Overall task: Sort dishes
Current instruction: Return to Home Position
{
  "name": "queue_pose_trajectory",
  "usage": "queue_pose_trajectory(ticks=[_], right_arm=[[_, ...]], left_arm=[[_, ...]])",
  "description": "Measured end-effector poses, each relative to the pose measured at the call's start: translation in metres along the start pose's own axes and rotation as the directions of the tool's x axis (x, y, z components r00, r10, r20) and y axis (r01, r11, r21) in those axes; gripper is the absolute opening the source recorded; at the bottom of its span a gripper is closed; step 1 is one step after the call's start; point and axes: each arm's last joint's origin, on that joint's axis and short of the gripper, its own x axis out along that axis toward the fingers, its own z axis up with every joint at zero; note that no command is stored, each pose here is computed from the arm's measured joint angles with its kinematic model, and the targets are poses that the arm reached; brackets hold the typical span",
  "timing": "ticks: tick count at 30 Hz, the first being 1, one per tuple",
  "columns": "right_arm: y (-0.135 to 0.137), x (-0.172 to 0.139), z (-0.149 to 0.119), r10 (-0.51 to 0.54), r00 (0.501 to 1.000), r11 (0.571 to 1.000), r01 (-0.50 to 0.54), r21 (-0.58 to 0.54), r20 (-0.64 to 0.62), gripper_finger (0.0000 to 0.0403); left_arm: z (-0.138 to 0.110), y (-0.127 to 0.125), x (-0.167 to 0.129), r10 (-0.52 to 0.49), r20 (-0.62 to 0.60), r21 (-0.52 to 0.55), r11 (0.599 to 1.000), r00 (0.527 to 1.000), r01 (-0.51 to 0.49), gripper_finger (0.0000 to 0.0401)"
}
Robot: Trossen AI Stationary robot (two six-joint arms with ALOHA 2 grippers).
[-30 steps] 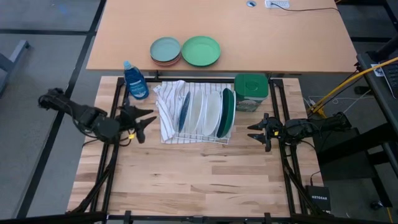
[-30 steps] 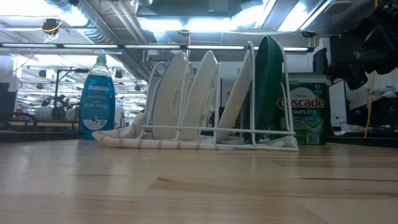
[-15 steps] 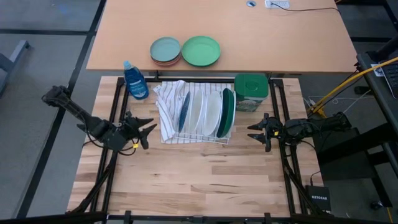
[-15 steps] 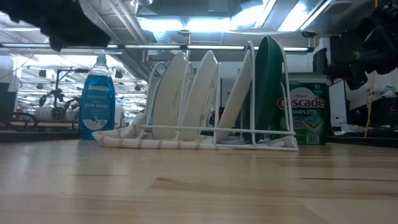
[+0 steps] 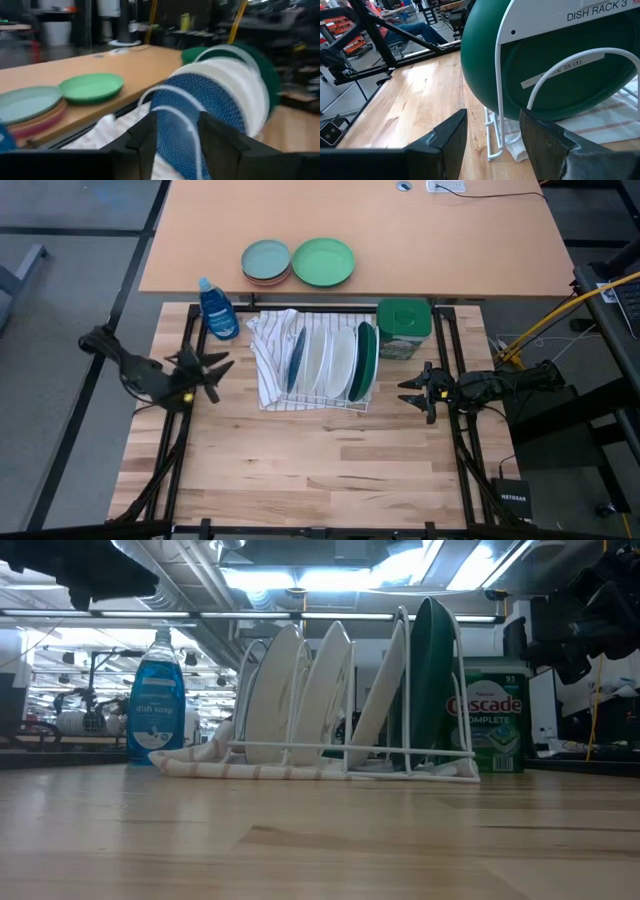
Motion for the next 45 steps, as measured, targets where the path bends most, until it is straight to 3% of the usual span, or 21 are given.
queue_pose_trajectory(ticks=[9,16,25,33,45], right_arm=[[0.0,0.0,0.0,0.0,1.0,1.0,0.0,0.0,0.0,0.0186],[0.0,0.0,0.0,0.0,1.0,1.0,0.0,0.0,0.0,0.0186],[0.0,0.0,0.0,0.0,1.0,1.0,0.0,0.0,0.001,0.0186],[0.0,0.0,0.0,0.0,1.0,1.0,0.0,0.0,0.0,0.0186],[0.0,0.0,0.0,0.0,1.0,1.0,0.0,0.0,0.001,0.0186]], left_arm=[[0.016,0.032,-0.016,-0.259,0.09,-0.019,0.965,0.962,0.262,0.0131],[-0.005,0.028,-0.013,-0.296,0.19,0.033,0.955,0.936,0.295,0.0131],[-0.023,0.018,-0.01,-0.368,0.335,0.102,0.929,0.867,0.355,0.0131],[-0.044,0.013,-0.004,-0.413,0.308,0.121,0.911,0.857,0.395,0.0131],[-0.071,0.012,0.005,-0.371,0.101,0.187,0.919,0.923,0.348,0.0131]])
